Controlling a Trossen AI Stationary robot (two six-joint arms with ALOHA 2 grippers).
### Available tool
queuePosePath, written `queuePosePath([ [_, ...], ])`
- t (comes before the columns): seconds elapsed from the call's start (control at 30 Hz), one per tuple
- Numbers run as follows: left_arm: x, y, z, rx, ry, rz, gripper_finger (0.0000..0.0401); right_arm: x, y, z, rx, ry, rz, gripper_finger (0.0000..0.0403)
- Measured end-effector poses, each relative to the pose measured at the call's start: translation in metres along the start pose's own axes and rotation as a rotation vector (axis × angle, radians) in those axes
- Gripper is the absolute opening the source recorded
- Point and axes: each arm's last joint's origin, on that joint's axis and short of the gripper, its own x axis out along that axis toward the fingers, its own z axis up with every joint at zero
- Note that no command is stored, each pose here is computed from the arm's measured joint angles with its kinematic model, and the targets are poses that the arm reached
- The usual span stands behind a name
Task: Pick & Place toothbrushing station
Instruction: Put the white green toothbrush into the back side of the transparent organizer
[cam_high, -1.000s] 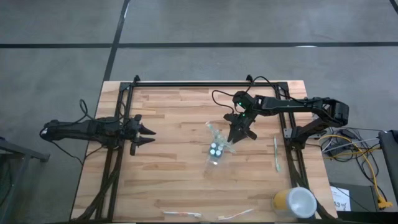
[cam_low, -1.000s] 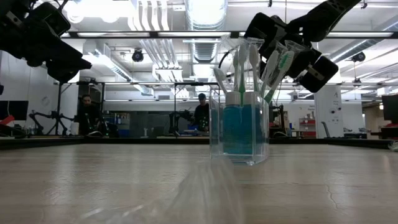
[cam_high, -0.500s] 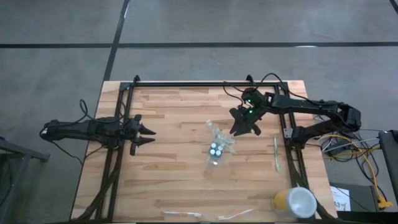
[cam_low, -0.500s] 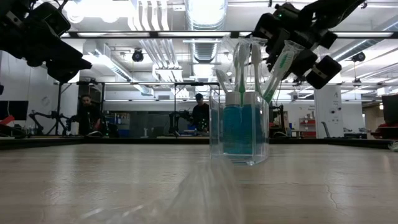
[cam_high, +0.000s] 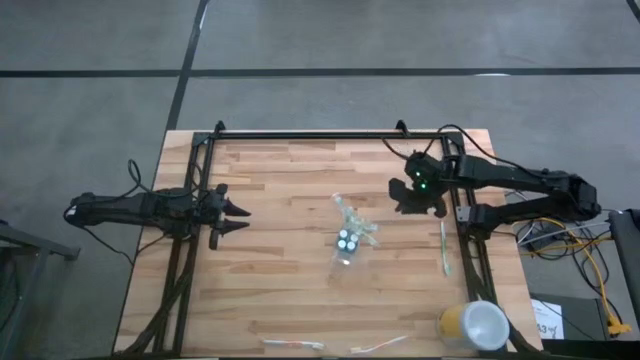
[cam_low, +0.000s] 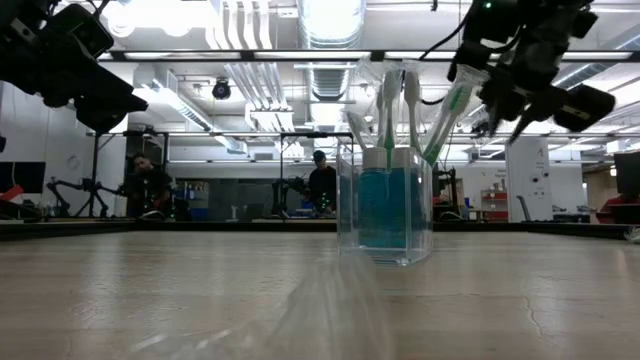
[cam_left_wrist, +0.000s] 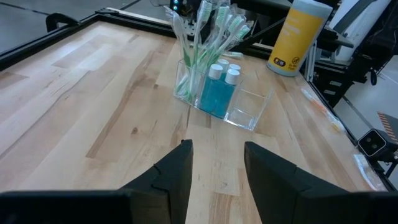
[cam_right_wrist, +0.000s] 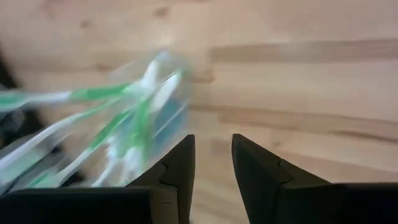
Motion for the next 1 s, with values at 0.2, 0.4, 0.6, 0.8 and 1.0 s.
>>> queuePosePath([
  [0.2, 0.000, 0.000, 0.000, 0.000, 0.001, 0.000, 0.0149, 0.001, -0.010, -0.010, -0.032, -0.114, -0.106, 0.0079],
  [0.4, 0.000, 0.000, 0.000, 0.000, 0.001, -0.001, 0.0149, -0.002, -0.016, -0.016, -0.059, -0.142, -0.152, 0.0064],
  [0.6, 0.000, 0.000, 0.000, 0.000, 0.001, -0.002, 0.0149, -0.004, -0.018, -0.030, -0.042, -0.115, -0.138, 0.0072],
  [0.8, 0.000, 0.000, 0.000, 0.000, 0.002, -0.004, 0.0149, -0.007, -0.032, -0.052, -0.028, 0.007, -0.233, 0.0097],
  [1.0, 0.000, 0.000, 0.000, 0.000, 0.001, -0.004, 0.0149, -0.009, -0.049, -0.069, 0.015, 0.019, -0.378, 0.0125],
])
